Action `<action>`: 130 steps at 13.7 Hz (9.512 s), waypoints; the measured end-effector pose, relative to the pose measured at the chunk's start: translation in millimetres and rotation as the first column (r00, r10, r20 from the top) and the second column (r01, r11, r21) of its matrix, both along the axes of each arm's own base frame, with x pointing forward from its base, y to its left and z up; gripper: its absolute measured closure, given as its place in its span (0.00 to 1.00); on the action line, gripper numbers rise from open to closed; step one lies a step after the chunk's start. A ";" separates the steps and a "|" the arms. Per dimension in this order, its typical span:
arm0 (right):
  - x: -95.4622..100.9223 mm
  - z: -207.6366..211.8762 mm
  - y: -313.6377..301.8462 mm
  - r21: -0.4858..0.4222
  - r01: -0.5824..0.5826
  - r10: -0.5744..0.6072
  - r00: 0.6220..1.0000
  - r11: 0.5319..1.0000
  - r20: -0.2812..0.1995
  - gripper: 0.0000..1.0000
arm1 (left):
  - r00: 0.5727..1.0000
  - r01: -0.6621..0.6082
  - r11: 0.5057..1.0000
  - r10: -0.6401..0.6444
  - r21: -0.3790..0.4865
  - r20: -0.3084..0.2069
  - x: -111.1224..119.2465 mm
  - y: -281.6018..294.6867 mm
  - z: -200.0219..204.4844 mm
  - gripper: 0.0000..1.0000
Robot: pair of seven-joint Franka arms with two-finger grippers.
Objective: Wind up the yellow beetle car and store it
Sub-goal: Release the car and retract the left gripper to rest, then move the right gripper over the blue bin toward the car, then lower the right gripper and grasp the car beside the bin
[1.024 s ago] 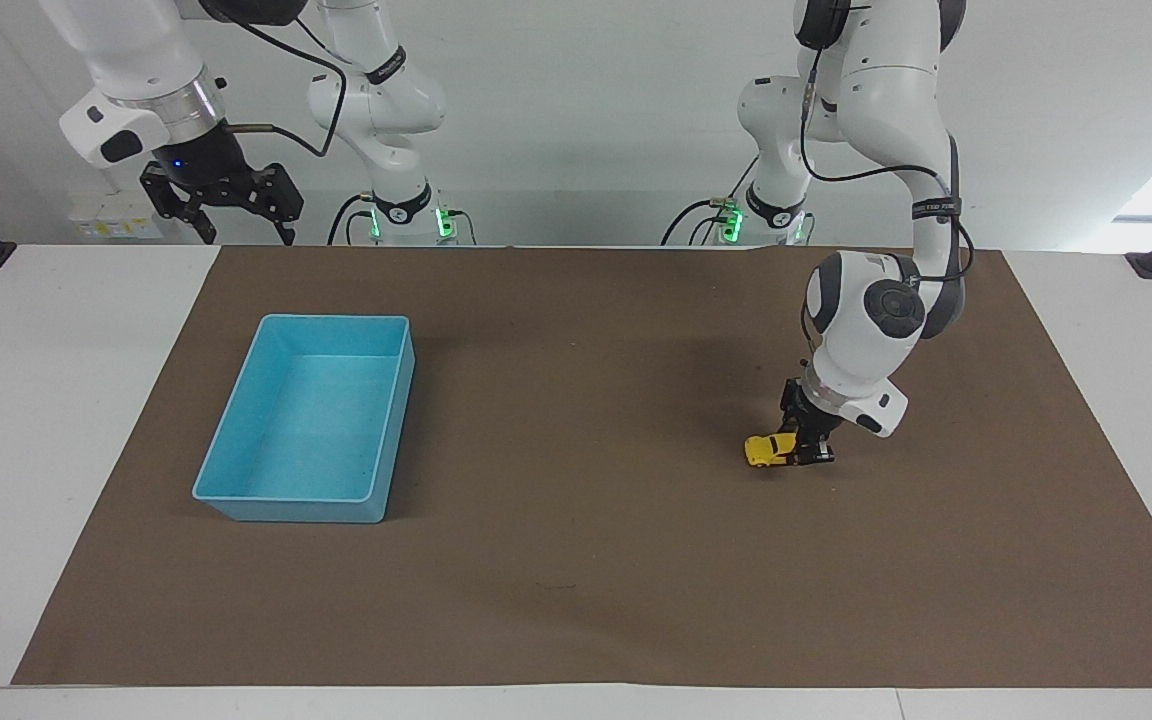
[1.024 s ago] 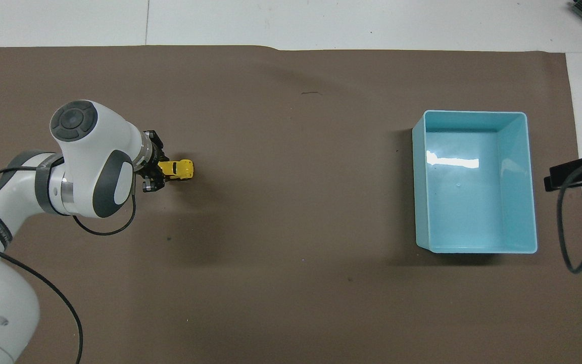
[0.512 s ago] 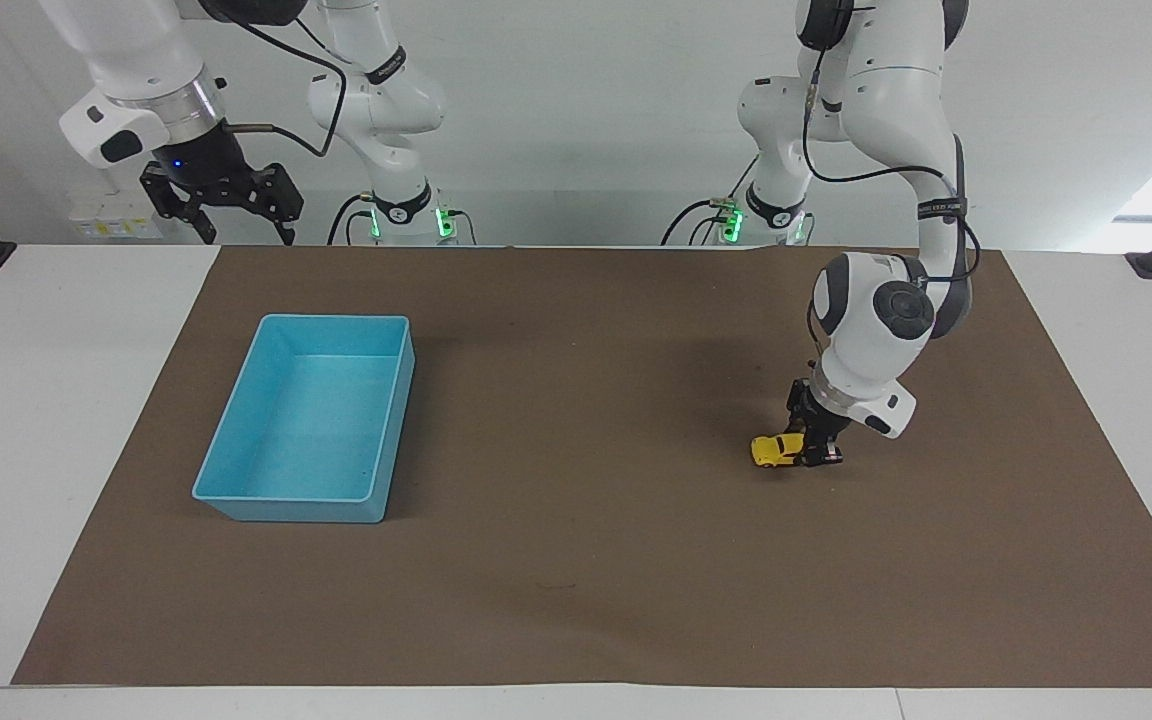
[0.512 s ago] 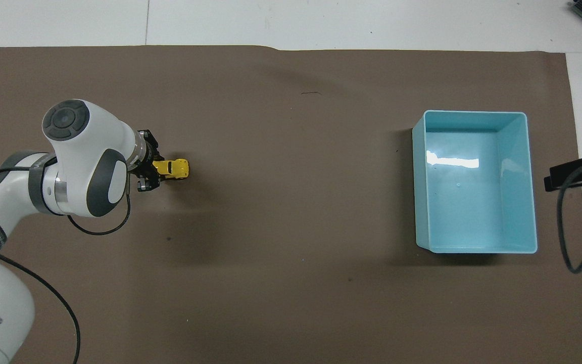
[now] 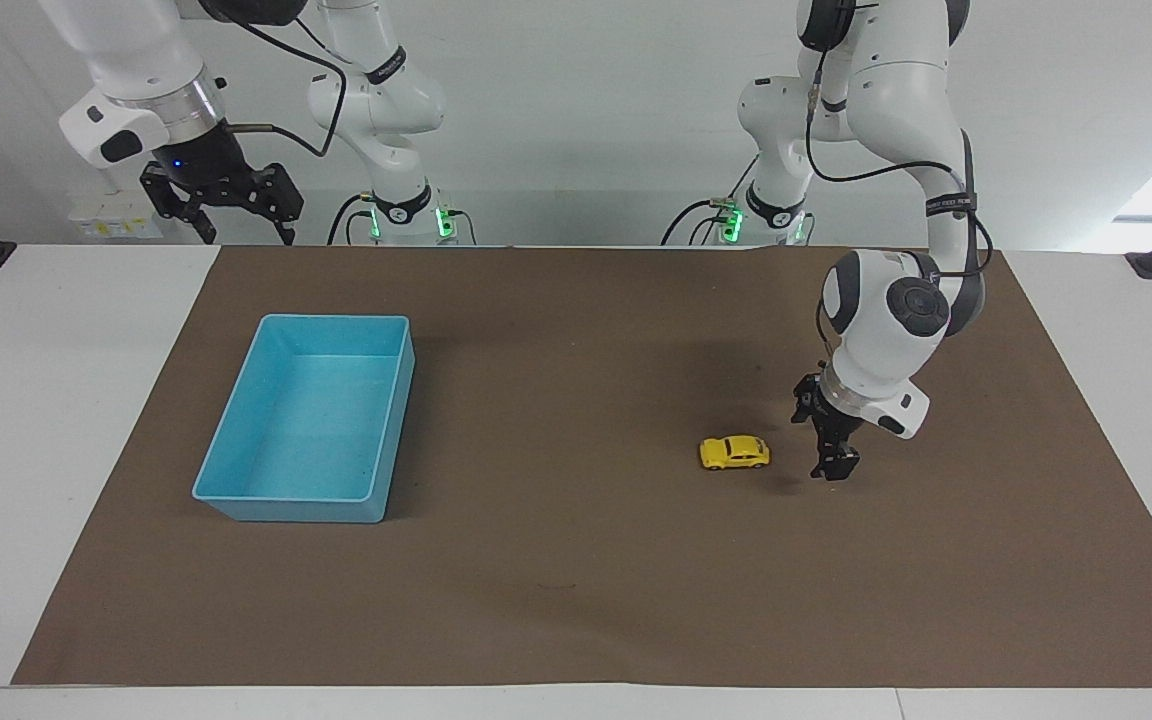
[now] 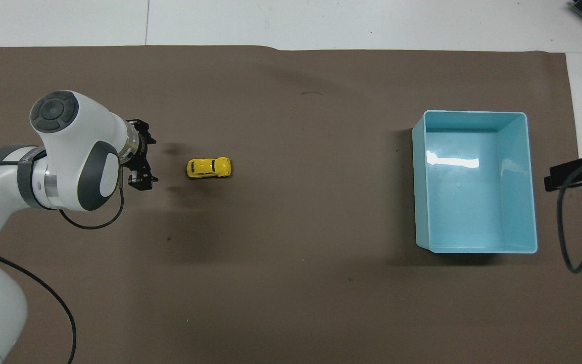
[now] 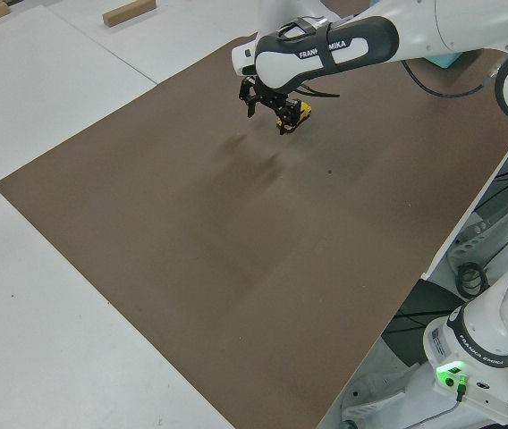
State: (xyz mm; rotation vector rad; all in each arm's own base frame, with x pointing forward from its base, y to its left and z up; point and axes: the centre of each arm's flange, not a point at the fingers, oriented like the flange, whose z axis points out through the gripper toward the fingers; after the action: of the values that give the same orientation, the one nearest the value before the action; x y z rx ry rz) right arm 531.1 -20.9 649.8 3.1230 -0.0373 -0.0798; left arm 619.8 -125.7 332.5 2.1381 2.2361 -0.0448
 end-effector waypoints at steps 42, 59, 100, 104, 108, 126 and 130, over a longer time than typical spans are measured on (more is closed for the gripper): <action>0.0 0.0 0.0 0.000 0.000 0.000 1.000 1.000 0.000 0.00 | 0.644 0.747 0.655 -0.755 0.112 0.123 -48.0 92.1 325.3 0.00; -16.6 -4.4 -5.3 0.002 0.012 -0.012 0.999 1.000 -0.046 0.00 | -0.008 0.999 -0.006 -0.999 0.042 0.043 -76.6 84.8 311.5 0.00; 50.2 -129.2 110.4 -0.023 0.962 -0.961 0.273 0.272 0.050 0.00 | -0.115 0.993 -0.114 -0.992 0.019 0.043 -96.7 90.9 314.5 0.00; 66.9 -171.8 126.5 0.003 0.973 -0.971 0.232 0.233 0.054 0.00 | -0.115 0.993 -0.115 -0.992 0.019 0.043 -96.7 90.9 314.5 0.00; 68.0 -218.2 142.4 0.064 0.983 -0.984 0.171 0.174 0.053 0.00 | -0.116 0.993 -0.115 -0.992 0.019 0.043 -96.7 90.9 314.5 0.00; 97.7 -344.4 158.5 0.163 0.979 -0.990 0.114 0.126 0.083 0.03 | -0.116 0.993 -0.115 -0.992 0.019 0.043 -96.7 90.9 314.6 0.00; 97.6 -349.9 158.4 0.157 0.982 -0.992 0.097 0.109 0.081 0.38 | -0.116 0.993 -0.115 -0.992 0.019 0.043 -96.7 90.9 314.6 0.00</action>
State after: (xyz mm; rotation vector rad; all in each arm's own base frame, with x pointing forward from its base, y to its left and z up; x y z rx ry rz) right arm 628.7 137.5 299.9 2.3713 -2.1808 0.1874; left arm 523.0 -34.8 647.1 3.0845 -0.1116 -0.0609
